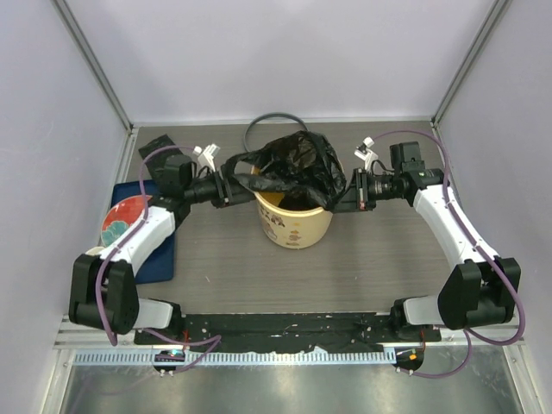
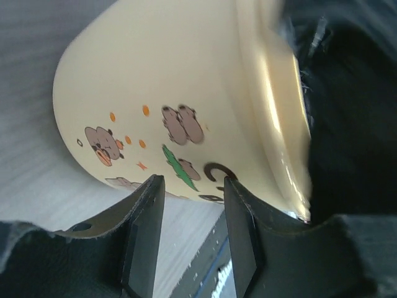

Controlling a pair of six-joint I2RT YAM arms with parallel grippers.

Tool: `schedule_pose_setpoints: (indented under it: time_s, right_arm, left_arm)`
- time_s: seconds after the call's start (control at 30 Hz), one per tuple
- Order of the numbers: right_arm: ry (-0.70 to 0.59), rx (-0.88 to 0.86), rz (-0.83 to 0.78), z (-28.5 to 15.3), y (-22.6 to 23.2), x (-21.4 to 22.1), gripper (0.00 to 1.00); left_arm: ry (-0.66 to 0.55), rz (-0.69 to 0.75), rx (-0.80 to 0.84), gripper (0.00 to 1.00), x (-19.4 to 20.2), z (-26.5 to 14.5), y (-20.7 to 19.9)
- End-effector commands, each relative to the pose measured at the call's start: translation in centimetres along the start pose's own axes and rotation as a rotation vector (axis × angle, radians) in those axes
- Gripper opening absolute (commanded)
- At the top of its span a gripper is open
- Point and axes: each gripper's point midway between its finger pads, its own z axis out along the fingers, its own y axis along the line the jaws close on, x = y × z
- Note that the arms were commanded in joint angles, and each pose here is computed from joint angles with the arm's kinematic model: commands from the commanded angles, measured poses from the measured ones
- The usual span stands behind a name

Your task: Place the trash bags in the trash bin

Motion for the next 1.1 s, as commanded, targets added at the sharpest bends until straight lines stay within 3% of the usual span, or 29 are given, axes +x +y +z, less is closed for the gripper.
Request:
schedule_pose_setpoints:
  time_s: [0.0, 0.07, 0.13, 0.17, 0.2, 0.3, 0.43, 0.57, 0.6, 0.7, 0.87, 1.07]
  right_arm:
    - [-0.084, -0.073, -0.064, 0.5, 2.7, -2.6, 0.01]
    - [-0.086, -0.064, -0.061, 0.5, 2.6, -2.8, 0.01]
    - [-0.068, -0.041, -0.067, -0.2, 2.8, -2.3, 0.11]
    - [-0.070, -0.019, -0.088, -0.8, 2.4, -2.3, 0.18]
    - [-0.077, -0.008, -0.109, -1.5, 2.7, -2.6, 0.33]
    - [-0.052, 0.061, -0.092, -3.7, 2.7, -1.6, 0.57]
    - [-0.053, 0.142, -0.153, -5.9, 3.4, -1.6, 0.68]
    - [-0.156, 0.260, -0.221, -7.9, 4.2, -5.0, 0.69]
    - [-0.247, 0.279, -0.283, -8.7, 5.2, -7.6, 0.69]
    - [-0.342, 0.361, -0.332, -8.2, 6.8, -11.2, 0.65]
    - [-0.264, 0.524, -0.447, -4.1, 6.4, -12.8, 0.62]
    - [-0.256, 0.617, -0.484, -2.2, 5.0, -14.7, 0.62]
  left_arm:
    - [-0.115, 0.151, 0.077, 0.47, -5.3, 0.6, -2.8]
    - [-0.146, 0.153, 0.044, 0.52, -7.0, -0.2, -1.7]
    - [-0.171, 0.127, 0.034, 0.61, -8.2, -2.1, -0.6]
    - [-0.187, 0.133, 0.029, 0.71, -8.6, -3.2, -0.7]
    - [-0.200, 0.126, 0.029, 0.75, -9.0, -4.5, -0.4]
    - [-0.255, 0.162, -0.007, 0.89, -9.9, -8.2, -0.6]
    - [-0.245, 0.209, -0.002, 0.94, -9.4, -10.4, -2.1]
    - [-0.274, 0.280, 0.007, 0.99, -10.4, -10.4, -4.1]
    - [-0.272, 0.310, 0.011, 0.99, -10.6, -10.0, -4.9]
    - [-0.293, 0.328, -0.047, 0.99, -11.7, -8.7, -5.0]
    - [-0.255, 0.295, -0.146, 0.95, -12.5, -6.9, -3.7]
    - [-0.214, 0.318, -0.130, 0.95, -11.8, -4.8, -5.3]
